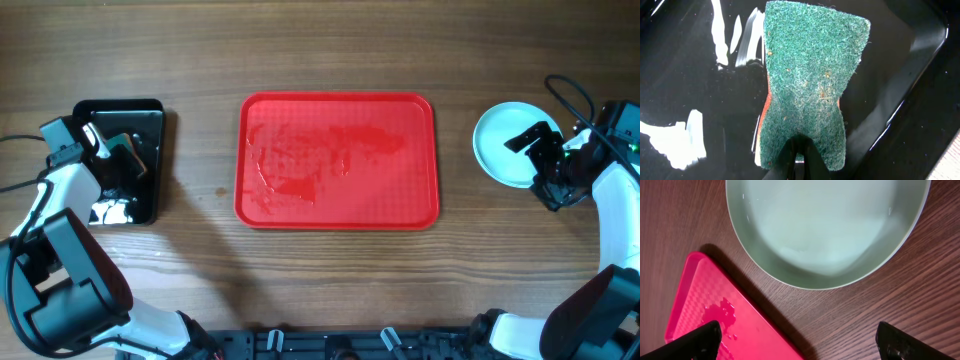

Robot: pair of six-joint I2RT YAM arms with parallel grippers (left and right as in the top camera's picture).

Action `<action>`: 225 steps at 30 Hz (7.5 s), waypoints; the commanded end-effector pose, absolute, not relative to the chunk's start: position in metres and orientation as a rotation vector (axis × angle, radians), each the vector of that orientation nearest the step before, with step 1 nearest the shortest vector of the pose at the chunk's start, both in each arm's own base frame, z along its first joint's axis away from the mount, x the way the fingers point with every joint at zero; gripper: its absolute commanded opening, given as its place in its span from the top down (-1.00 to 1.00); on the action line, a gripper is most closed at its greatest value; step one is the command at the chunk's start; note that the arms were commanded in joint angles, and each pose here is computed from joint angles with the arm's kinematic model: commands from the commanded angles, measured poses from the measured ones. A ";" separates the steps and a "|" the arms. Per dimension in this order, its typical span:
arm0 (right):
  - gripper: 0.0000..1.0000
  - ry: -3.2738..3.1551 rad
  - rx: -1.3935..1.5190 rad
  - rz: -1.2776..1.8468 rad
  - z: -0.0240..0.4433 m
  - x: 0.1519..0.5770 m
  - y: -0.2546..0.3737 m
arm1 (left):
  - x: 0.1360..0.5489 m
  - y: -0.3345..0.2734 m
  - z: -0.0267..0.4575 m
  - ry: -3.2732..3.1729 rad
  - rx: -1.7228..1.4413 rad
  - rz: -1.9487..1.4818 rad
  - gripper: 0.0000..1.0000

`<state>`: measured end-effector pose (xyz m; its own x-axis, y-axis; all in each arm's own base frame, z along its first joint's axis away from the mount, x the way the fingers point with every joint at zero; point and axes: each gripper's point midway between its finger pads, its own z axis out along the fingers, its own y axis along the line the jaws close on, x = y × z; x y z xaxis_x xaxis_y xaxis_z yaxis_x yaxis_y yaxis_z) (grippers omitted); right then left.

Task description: Clean dirty plates on tray and stack at the side

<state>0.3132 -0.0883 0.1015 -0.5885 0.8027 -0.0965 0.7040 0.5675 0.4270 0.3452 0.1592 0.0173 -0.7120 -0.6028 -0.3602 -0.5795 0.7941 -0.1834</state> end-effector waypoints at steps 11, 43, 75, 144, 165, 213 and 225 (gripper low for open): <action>-0.99 2.518 1.213 0.480 0.105 0.315 -0.090 | 0.367 0.144 0.115 2.310 -0.830 -0.224 0.92; -0.99 2.255 0.661 0.561 0.260 0.187 0.004 | 0.338 0.094 0.171 2.201 -0.995 -0.560 -1.00; -0.99 2.055 0.283 0.598 0.240 0.183 0.045 | 0.338 0.094 0.171 2.201 -0.995 -0.560 -1.00; -1.00 1.552 -0.135 0.137 0.178 0.244 0.029 | 0.338 0.094 0.171 2.201 -0.995 -0.560 -1.00; -1.00 1.552 -0.135 0.137 0.178 0.244 0.029 | 0.338 0.094 0.171 2.201 -0.995 -0.560 -1.00; -0.99 1.552 -0.135 0.137 0.178 0.244 0.029 | 0.253 -0.042 0.147 1.779 -0.215 -0.566 -1.00; -0.99 1.552 -0.135 0.137 0.178 0.244 0.029 | 0.254 -0.030 0.167 1.686 -0.156 -0.427 -1.00</action>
